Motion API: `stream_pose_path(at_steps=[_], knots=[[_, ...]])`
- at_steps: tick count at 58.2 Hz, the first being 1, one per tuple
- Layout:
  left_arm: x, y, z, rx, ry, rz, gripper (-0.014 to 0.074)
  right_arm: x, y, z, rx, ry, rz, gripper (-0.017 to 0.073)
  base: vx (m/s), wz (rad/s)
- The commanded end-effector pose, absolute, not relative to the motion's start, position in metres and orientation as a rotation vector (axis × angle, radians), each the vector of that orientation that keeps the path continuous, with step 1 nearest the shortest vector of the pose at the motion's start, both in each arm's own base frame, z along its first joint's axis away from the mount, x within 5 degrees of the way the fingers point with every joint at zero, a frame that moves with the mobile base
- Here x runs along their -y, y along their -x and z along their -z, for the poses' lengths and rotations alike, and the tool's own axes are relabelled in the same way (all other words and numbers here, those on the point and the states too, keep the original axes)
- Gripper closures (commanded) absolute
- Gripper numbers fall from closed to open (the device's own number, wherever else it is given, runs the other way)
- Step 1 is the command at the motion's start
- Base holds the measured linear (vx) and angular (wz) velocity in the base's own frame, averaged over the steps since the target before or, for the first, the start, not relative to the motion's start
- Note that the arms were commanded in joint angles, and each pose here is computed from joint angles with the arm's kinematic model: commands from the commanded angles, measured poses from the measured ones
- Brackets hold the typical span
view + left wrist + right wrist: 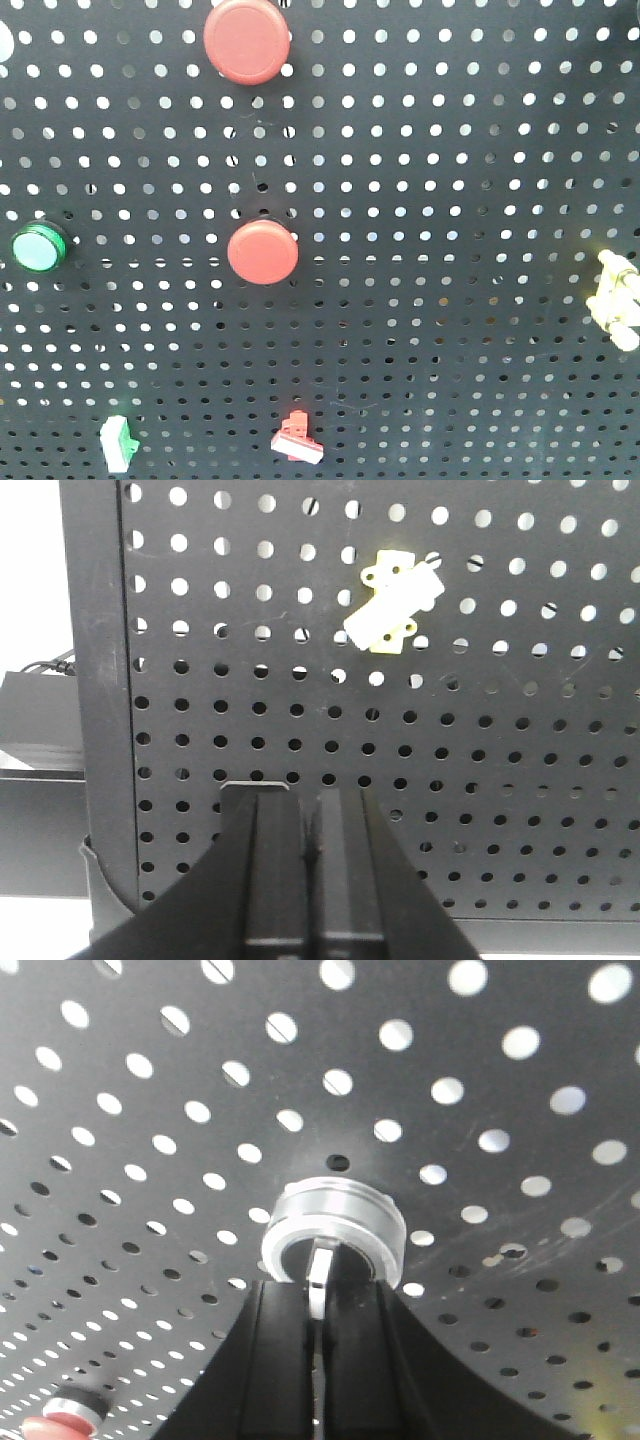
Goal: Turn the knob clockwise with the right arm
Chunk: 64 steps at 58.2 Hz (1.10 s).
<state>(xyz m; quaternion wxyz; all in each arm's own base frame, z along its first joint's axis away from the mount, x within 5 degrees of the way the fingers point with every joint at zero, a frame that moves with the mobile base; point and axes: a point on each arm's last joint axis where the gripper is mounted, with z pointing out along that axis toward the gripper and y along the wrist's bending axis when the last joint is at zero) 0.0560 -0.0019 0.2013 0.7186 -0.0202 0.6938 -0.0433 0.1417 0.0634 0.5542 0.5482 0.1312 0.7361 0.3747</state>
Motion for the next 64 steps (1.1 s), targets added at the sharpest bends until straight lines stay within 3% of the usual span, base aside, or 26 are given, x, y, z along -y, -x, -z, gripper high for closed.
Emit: stream_pose_path(at_steps=[1, 21, 30, 44, 53, 63, 64], knots=[[0.001, -0.056, -0.204, -1.465, 0.061, 0.099, 0.06, -0.072, -0.152, -0.579, -1.495, -0.243, -1.001, 0.0438, 0.0, 0.0], [0.001, -0.056, -0.204, -1.465, 0.061, 0.099, 0.06, -0.059, -0.124, -0.583, -1.497, -0.233, -0.994, 0.0166, 0.0, 0.0], [0.001, -0.056, -0.204, -1.465, 0.061, 0.099, 0.06, -0.048, -0.1, -0.575, -1.603, -0.228, -0.93, 0.0144, 0.0, 0.0], [0.001, -0.056, -0.204, -1.465, 0.061, 0.099, 0.06, -0.018, -0.057, -0.564, -1.7, -0.181, -0.679, 0.0151, 0.0, 0.0], [0.001, -0.056, -0.204, -1.465, 0.061, 0.099, 0.06, 0.004, -0.031, -0.56, -1.684, -0.129, -0.49, 0.0248, 0.0, 0.0], [0.001, -0.056, -0.204, -1.465, 0.061, 0.099, 0.06, 0.021, -0.002, -0.548, -1.648, 0.098, -0.228, 0.0577, 0.0, 0.0], [0.001, -0.056, -0.204, -1.465, 0.061, 0.099, 0.06, 0.021, 0.0, -0.546, -1.641, 0.123, -0.208, 0.0575, 0.0, 0.0]])
